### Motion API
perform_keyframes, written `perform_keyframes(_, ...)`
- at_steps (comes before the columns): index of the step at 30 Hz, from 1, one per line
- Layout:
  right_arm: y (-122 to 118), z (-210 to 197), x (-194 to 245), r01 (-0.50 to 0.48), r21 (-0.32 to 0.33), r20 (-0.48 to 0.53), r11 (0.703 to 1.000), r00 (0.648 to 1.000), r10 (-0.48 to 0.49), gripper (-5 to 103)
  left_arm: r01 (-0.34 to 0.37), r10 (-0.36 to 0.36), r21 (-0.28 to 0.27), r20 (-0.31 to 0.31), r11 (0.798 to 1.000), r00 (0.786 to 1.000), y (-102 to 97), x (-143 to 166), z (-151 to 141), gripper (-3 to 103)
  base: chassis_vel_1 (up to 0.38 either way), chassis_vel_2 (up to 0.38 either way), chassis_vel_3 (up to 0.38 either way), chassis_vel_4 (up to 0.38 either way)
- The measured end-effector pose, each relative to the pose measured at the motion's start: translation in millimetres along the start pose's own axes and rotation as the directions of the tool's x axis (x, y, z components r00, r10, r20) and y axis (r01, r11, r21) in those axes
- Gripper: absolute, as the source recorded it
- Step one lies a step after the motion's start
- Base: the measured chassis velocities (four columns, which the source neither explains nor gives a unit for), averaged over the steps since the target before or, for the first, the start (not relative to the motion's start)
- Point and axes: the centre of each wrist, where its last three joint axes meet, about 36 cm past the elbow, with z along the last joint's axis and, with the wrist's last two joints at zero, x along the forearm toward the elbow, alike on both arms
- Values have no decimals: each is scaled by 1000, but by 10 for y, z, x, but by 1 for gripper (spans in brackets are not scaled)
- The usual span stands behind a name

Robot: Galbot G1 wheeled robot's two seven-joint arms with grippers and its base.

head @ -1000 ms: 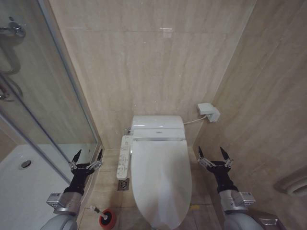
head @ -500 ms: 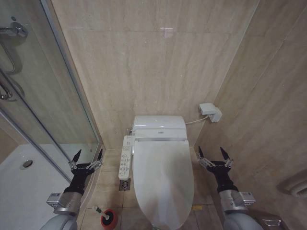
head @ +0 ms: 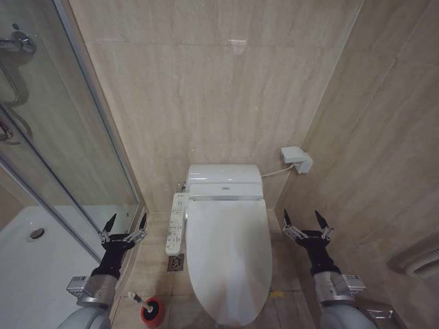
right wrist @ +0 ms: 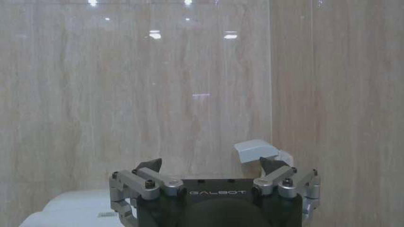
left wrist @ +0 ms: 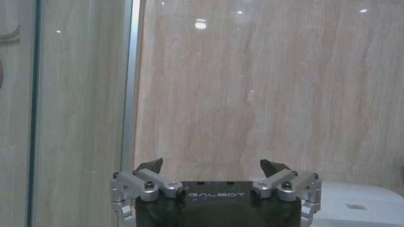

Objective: Open the toilet lid, clean the toilet bowl with a toilet brush, close the toilet lid, and flush.

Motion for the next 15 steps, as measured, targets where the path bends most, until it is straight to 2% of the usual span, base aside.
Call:
perform_keyframes(5,1,0,-1,0,0,0,1000,1000,0,100,0,0,0,0,1000,1000,0,-1,0,100,-1,-7,0,13)
perform_keyframes(15,0,1,1,0,0,0,1000,1000,0,100,0,0,0,0,1000,1000,-1,0,0,100,-37,-131,38,141)
